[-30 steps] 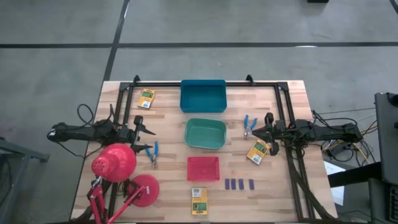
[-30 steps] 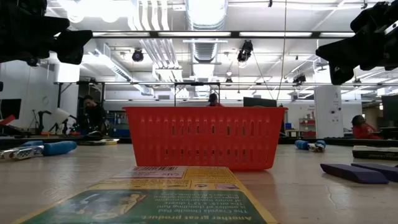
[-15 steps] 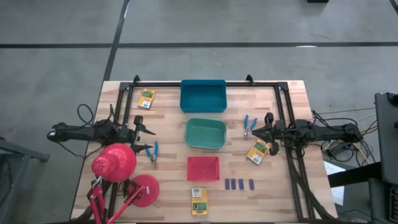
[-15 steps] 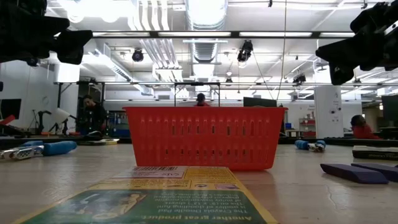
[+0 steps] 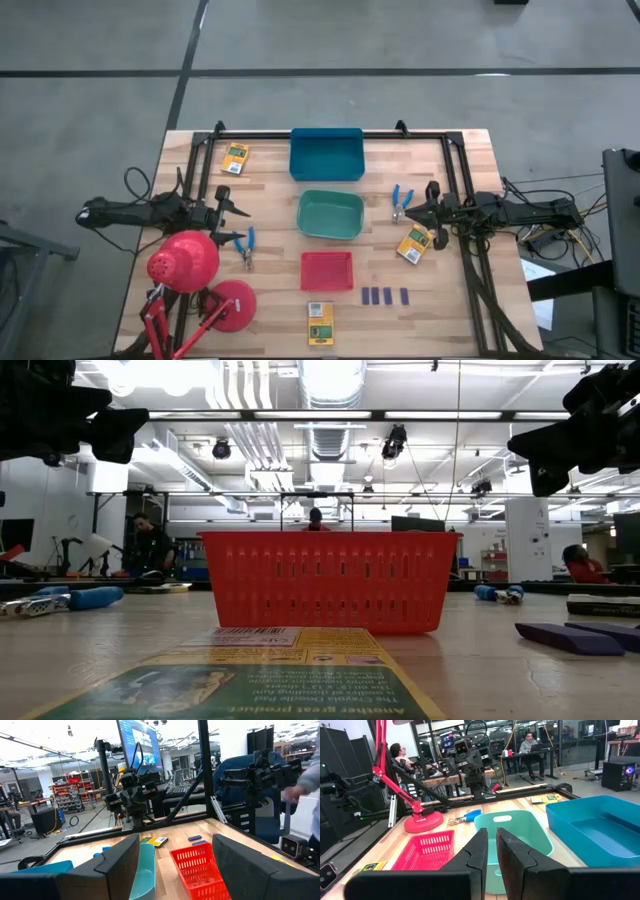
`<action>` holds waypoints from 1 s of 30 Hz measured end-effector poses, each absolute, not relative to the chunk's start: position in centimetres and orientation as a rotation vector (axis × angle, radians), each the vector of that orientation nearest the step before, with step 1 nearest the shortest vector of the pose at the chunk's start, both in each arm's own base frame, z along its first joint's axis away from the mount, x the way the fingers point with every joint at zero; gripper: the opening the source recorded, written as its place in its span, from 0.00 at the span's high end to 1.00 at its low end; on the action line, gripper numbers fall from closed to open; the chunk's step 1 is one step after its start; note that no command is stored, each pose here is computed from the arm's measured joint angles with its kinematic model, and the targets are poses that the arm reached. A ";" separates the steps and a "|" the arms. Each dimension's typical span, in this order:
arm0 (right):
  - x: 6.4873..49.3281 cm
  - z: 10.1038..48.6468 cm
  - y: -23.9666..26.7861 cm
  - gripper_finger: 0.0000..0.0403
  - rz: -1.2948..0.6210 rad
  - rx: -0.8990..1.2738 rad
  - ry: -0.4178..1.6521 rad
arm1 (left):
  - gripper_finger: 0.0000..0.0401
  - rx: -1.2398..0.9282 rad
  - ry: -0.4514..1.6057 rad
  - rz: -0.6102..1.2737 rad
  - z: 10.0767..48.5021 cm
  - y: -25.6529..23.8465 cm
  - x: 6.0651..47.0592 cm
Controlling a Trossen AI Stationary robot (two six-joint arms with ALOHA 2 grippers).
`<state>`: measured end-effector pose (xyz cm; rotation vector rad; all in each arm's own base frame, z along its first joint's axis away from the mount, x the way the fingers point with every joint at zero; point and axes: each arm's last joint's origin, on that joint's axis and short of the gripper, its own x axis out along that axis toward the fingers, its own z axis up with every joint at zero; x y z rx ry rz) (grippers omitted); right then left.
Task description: Pick & Place School Supplies
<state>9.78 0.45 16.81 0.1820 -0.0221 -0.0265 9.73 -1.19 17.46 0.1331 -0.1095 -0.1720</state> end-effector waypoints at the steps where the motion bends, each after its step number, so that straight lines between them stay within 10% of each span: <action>1: 9.8 16.8 0.5 0.90 -0.027 0.182 -0.022 | 0.36 0.133 -0.110 -0.172 17.5 -1.2 9.7; 30: 9.8 16.9 0.4 0.91 -0.032 0.350 -0.040 | 0.36 0.133 -0.109 -0.172 17.5 -1.2 9.7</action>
